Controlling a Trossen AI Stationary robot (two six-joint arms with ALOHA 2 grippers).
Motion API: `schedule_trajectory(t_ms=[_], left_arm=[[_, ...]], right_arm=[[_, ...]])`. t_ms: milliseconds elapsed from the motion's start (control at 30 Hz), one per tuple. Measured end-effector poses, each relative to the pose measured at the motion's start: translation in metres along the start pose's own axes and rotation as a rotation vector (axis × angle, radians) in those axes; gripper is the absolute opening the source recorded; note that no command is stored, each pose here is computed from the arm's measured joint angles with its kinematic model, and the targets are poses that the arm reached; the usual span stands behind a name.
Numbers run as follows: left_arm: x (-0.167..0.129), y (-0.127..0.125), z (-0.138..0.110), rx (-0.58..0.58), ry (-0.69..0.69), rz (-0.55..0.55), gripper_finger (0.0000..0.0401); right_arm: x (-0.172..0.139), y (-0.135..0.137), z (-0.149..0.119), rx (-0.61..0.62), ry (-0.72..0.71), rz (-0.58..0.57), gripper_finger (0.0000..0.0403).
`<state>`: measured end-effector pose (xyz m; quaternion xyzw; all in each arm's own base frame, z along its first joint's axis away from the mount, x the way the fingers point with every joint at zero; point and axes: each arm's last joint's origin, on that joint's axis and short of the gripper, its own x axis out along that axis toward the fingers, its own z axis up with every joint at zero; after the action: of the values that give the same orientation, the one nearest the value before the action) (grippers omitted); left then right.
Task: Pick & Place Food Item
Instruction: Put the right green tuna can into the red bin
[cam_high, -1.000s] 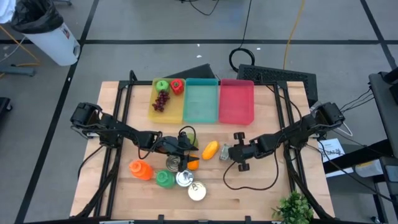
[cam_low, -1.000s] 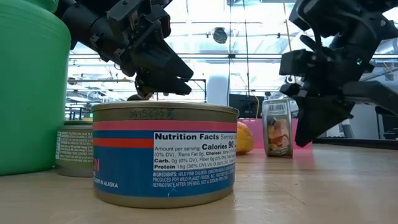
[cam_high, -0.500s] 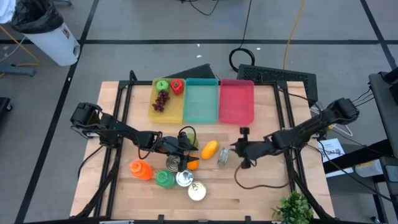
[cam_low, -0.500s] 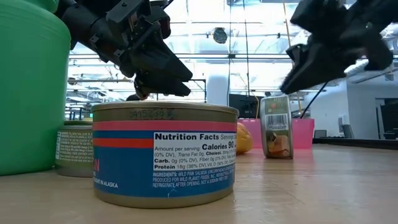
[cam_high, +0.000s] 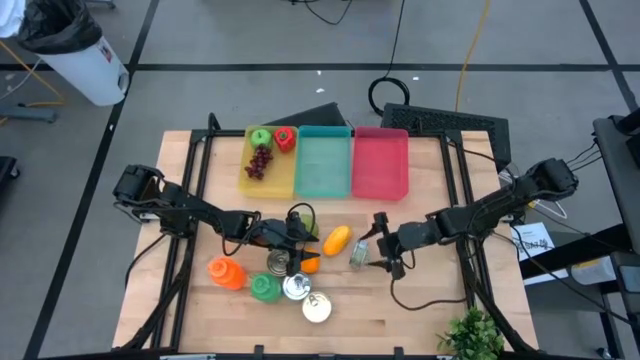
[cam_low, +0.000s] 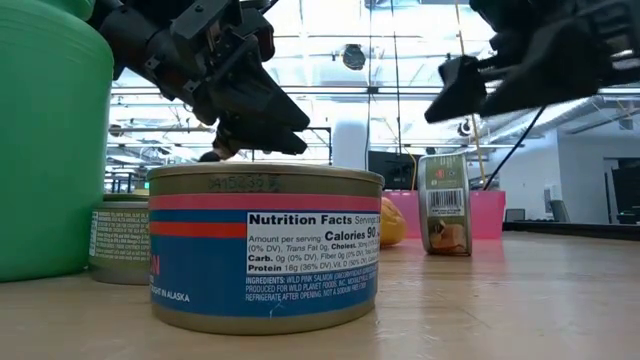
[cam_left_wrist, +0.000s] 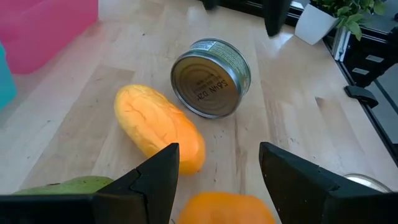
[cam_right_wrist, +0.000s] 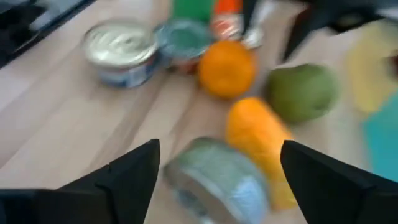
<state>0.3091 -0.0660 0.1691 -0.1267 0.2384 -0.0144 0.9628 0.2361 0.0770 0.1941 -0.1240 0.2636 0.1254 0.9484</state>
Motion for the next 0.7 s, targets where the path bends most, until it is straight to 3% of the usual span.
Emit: schedule_trajectory(t_ms=[233, 700], left_arm=[[0.001, 0.007, 0.002, -0.013, -0.006, 0.020, 0.0227], [0.001, 0.007, 0.002, -0.014, 0.000, 0.021, 0.0227]], right_arm=[[0.020, -0.003, -0.009, -0.092, 0.137, 0.029, 0.0314], [0.039, -0.023, -0.020, -0.143, 0.202, -0.022, 0.0312]])
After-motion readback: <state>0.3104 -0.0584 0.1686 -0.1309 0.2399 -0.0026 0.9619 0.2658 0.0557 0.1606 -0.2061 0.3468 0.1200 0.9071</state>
